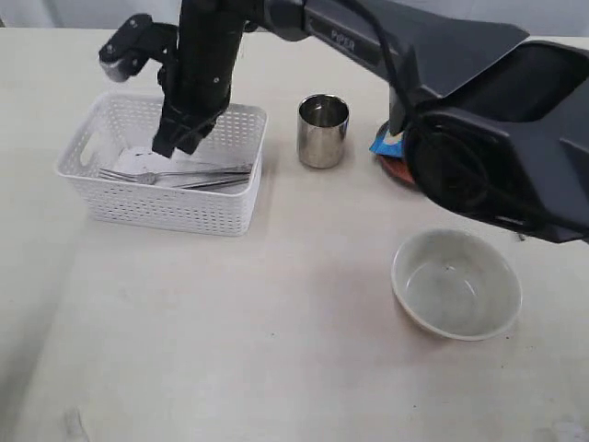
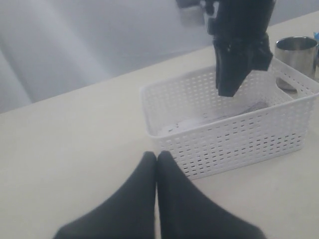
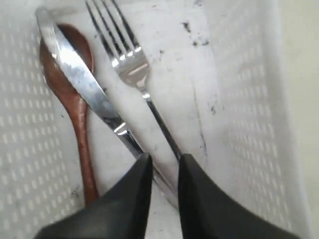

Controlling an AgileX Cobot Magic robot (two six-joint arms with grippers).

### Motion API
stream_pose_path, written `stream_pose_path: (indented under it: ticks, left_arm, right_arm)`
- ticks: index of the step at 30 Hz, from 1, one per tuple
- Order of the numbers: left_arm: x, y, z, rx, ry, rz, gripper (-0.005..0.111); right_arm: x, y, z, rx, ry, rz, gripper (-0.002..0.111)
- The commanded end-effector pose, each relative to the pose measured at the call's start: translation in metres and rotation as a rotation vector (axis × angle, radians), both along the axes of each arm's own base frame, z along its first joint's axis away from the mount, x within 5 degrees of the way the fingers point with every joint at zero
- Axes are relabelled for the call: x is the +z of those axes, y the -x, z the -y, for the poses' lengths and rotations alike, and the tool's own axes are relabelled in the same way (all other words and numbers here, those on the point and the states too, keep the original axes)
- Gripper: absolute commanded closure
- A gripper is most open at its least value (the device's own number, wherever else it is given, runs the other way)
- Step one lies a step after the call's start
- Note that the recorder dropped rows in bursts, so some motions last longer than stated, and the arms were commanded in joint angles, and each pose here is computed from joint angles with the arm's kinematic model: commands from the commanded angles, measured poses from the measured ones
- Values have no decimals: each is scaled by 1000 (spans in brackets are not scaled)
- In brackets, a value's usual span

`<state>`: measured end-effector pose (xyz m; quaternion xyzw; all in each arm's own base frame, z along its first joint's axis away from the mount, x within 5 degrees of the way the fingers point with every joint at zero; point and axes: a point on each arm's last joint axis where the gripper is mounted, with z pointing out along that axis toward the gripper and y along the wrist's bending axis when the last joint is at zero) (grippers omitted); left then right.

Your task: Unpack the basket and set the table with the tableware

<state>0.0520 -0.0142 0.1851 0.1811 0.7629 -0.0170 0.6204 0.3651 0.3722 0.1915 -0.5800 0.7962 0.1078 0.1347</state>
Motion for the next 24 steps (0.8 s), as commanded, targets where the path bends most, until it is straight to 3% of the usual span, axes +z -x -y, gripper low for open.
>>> stream_pose_path:
  ticks: [1,3,5,8,9,10,13,16,24]
  left_arm:
    - [-1,0,0,-5,9,-6,107]
    - [-1,0,0,-5,9,-6,107]
    - [-1,0,0,-5,9,-6,107]
    - [-1,0,0,-5,9,-6,107]
    - [-1,0,0,-5,9,-6,107]
    - [-1,0,0,-5,9,-6,107]
    - [-1,0,0,-5,9,-6,107]
    - [-1,0,0,-5,9,-6,107]
    - [-1,0,0,-5,9,-6,107]
  right_arm:
    - [13,1,14,-305,40,-37,93]
    - [15,6,15,-297,31,-62,94]
    - [7,17,11,-203,25,-121,87]
    - [-14,25,15,-67,159,-59,44]
    - [-19,28,15,-1,198,-29,43]
    - [-27,35,14,114,245,-10,49]
    - [-38,43,7,220,233,11,68]
    - [-49,36,-1,211,177,70,63]
    - [-100,38,-4,207,206,-13,53]
